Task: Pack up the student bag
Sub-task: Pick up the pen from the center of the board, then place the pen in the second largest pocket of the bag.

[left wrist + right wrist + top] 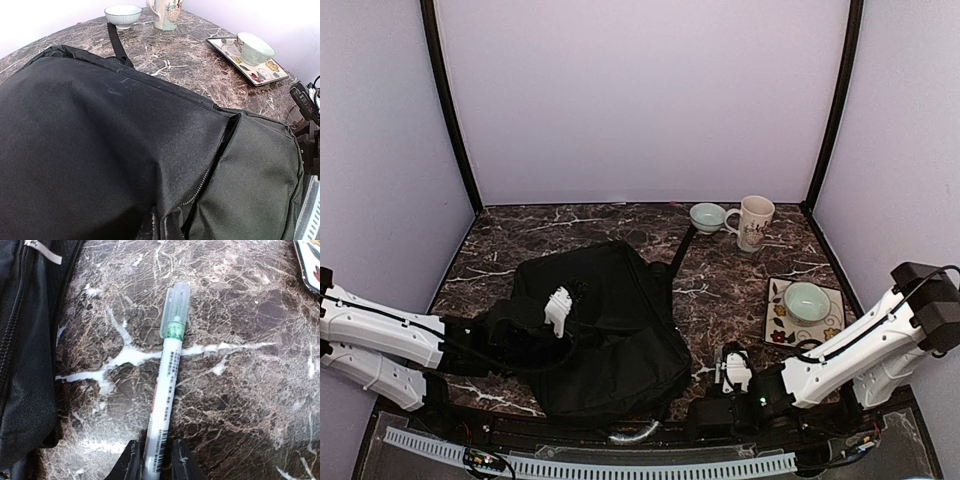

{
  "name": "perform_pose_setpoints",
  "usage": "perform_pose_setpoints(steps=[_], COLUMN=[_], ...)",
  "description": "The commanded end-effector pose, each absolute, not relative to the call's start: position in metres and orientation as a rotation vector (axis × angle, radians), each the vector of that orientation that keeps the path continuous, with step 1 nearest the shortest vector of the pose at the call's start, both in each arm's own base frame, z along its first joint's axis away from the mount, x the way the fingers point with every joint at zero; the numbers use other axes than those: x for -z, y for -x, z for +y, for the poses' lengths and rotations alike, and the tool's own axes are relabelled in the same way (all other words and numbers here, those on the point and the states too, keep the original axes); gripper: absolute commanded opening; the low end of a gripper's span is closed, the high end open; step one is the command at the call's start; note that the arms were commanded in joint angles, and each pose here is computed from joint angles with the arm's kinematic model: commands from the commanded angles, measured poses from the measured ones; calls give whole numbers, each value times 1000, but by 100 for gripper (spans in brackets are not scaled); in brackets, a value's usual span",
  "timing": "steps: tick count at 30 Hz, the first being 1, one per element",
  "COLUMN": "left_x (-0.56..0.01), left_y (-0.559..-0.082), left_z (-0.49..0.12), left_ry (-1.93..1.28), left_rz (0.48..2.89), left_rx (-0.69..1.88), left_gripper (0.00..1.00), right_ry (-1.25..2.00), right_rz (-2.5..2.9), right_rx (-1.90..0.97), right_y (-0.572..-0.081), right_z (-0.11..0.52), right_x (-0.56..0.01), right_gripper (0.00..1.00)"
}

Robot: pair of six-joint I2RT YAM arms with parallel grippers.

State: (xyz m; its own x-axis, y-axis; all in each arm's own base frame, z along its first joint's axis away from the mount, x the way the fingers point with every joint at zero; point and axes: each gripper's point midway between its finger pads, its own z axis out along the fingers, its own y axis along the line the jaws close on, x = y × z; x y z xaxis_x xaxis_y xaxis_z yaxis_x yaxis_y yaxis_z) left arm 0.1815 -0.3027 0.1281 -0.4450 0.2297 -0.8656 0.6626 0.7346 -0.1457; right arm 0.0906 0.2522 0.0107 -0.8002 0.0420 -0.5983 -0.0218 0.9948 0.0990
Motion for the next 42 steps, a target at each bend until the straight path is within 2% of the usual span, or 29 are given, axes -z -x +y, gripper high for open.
perform_pose_setpoints(steps=[1,5,9,19,29,42], left_x=[-143,-145,-147,-150,-150,-151], left_y=[-179,-178,-176,-176,-175,-174], left_z=[-303,-303,-301,-300,-300,-303], left_ry=[-652,-653,-649,-646,-645,-654], left_rz=[1974,1970,1965,1955,1950,1946], left_rx=[656,666,680,684,692,709], left_gripper=[0,0,0,0,0,0], right_ry=[-1,-6,31,169,266,472], right_rz=[2740,2720,2675,2516,2421,2335], right_rx=[0,6,12,40,-35,-432], right_y=[-55,-58,-65,-67,-45,-15], right_z=[215,213,218,249,280,342], right_x=[38,30,16,-54,-114,-161], right_gripper=[22,14,0,0,0,0])
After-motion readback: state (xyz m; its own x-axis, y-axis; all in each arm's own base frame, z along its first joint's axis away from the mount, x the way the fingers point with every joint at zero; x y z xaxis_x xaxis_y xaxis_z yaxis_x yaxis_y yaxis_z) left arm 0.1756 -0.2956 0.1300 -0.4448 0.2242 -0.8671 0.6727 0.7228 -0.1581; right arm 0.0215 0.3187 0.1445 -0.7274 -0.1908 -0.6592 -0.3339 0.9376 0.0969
